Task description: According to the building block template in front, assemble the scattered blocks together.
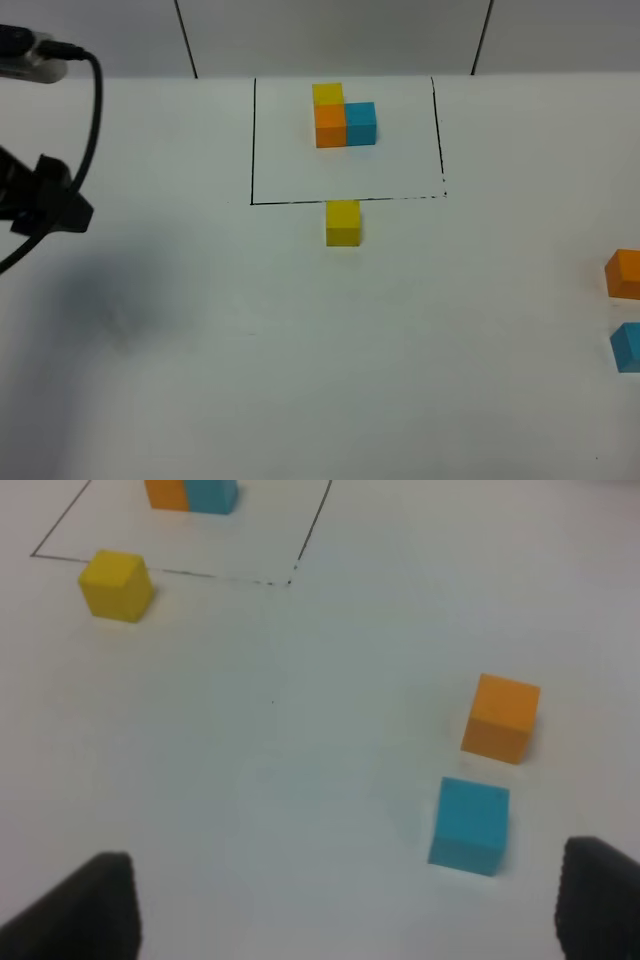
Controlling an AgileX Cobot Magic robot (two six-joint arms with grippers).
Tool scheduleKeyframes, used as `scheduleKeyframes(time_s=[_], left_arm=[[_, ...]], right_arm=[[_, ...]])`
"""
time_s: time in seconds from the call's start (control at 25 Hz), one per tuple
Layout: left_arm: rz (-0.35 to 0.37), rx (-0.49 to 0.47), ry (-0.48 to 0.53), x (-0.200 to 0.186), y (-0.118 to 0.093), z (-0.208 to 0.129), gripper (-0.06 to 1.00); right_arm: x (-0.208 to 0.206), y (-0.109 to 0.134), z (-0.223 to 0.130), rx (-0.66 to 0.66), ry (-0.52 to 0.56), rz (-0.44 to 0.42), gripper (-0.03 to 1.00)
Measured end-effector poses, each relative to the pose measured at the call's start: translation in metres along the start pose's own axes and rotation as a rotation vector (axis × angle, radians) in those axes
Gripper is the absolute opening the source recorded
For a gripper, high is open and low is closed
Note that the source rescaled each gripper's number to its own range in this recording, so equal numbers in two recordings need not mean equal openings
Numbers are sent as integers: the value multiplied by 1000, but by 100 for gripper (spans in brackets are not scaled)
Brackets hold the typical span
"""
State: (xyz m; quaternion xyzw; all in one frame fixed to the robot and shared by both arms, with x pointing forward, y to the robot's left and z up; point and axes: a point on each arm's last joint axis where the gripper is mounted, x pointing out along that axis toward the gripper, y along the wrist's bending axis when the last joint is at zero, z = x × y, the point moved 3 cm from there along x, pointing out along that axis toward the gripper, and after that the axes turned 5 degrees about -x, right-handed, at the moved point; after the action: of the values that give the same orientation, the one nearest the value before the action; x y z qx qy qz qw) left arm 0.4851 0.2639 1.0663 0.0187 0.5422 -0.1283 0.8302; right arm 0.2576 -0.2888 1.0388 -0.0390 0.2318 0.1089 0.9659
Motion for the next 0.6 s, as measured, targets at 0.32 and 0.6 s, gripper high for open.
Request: scheduleKeyframes(time_s=[0.32,0.6], left_arm=[[76,-68,-298,-50,-10,-84,92],[74,-50,-427,-66,-21,-153,89]], right_arm=[[0,0,0,0,0,0,71],[0,0,0,0,0,0,71]])
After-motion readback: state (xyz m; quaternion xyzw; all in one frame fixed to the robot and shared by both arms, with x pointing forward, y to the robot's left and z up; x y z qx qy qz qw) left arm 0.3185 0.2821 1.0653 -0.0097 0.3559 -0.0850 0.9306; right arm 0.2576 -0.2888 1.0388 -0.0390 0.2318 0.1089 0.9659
